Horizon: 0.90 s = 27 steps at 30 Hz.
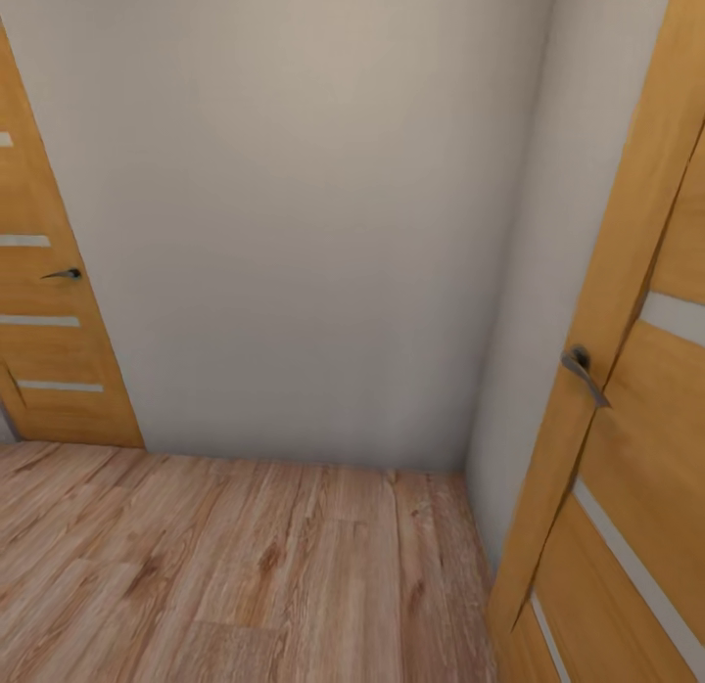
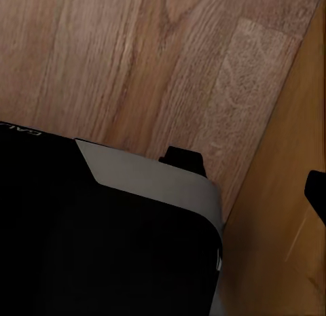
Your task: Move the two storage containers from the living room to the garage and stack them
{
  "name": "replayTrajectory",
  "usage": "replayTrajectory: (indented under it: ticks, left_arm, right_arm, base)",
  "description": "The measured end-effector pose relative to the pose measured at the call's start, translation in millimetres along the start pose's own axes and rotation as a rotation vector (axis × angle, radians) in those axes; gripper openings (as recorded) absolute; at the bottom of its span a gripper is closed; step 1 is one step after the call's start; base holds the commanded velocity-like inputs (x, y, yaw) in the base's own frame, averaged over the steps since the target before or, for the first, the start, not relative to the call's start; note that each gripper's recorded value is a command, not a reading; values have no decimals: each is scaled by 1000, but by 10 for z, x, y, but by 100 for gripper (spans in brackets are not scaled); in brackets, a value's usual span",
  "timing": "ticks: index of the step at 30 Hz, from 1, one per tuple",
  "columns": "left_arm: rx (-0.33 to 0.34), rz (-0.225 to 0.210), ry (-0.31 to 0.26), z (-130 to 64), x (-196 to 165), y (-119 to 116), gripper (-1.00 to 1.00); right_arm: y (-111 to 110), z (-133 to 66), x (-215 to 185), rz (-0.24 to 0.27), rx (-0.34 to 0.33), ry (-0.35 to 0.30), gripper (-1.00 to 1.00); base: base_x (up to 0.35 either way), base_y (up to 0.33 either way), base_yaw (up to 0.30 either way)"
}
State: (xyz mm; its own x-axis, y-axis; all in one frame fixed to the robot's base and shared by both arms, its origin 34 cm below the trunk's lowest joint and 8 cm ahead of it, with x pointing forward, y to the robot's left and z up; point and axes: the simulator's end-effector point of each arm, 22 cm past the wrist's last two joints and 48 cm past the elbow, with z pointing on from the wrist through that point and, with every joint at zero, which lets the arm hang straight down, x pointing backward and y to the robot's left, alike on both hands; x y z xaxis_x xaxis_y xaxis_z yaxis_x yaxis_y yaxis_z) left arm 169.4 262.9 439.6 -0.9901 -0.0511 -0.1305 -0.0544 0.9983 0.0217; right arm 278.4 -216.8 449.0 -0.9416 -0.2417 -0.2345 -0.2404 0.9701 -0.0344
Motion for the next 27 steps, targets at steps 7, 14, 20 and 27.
replayTrajectory:
  ticks: [7, 14, 20, 27]
  left_arm:
    - [-1, 0, 0, 0, 2, 9, 100]
    - [-2, -1, 0, 0, 0, 12, 100]
    - [-2, -3, 0, -1, 4, 13, 100]
    - [-3, -3, 0, 0, 0, 14, 100]
  right_arm:
    - [-1, 0, 1, 0, 1, 0, 100]
    - [0, 0, 0, 0, 0, 0, 100]
    - [0, 0, -1, 0, 0, 0, 100]
    - [-4, 0, 2, 0, 1, 0, 100]
  base:
    - [316, 0, 29]
    - [322, 0, 253]
    - [322, 0, 283]
    - [322, 0, 179]
